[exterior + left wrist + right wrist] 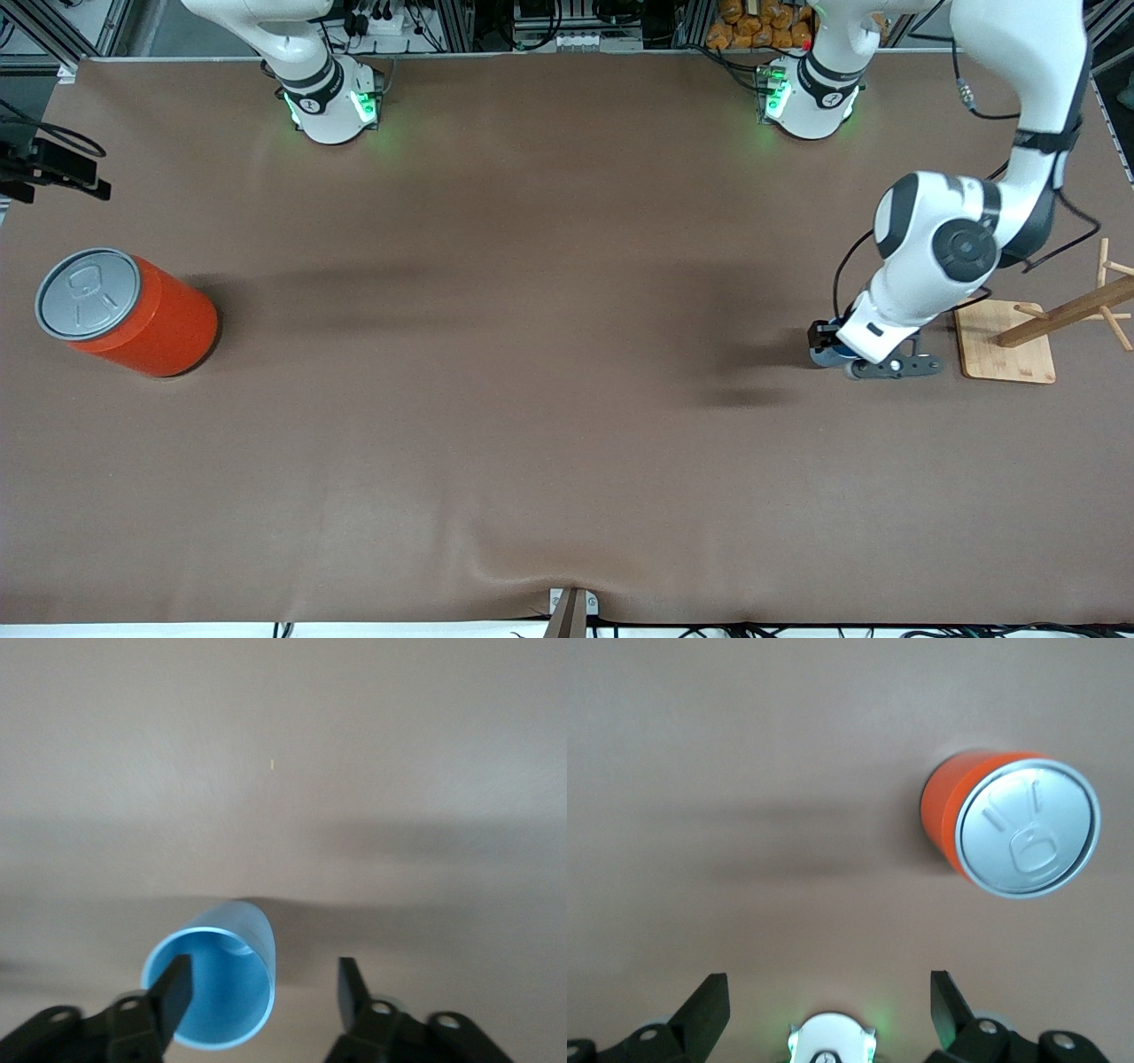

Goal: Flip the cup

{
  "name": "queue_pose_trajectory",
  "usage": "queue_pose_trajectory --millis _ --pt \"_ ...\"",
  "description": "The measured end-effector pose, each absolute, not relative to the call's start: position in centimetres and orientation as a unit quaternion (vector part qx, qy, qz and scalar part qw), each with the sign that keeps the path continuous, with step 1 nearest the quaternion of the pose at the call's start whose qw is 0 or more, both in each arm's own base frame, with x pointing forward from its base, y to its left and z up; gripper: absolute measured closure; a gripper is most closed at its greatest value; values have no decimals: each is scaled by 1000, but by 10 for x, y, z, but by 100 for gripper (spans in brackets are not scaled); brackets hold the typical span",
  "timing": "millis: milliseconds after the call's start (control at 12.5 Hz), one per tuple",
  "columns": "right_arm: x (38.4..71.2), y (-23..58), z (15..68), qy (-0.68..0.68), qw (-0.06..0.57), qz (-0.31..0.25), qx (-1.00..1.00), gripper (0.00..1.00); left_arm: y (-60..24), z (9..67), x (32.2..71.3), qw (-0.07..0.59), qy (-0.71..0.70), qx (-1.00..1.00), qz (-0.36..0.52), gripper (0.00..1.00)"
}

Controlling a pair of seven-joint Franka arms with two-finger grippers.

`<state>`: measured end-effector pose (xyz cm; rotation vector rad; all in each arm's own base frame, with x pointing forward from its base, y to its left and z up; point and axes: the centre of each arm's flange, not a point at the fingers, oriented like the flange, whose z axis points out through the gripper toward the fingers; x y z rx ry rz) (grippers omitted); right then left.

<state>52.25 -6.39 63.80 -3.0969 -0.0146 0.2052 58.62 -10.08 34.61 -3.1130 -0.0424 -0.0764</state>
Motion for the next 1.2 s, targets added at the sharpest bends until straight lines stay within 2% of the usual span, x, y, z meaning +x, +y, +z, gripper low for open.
queue_pose_trajectory --millis 160,319,479,798,1197 --pt "527 -67 639 -2 16 50 -999 0 -100 433 588 23 -16 -999 -31 0" --pt "528 -74 640 4 15 42 -999 0 -96 534 580 33 -10 -999 -27 0" --pt "528 -78 640 8 15 41 -999 0 -95 596 566 38 -7 -999 -13 0" --pt "529 -76 645 15 16 31 -999 0 -99 641 543 40 -3 -999 -24 0" --pt "529 -67 644 88 37 37 -995 0 -62 650 541 10 22 -1000 -19 0"
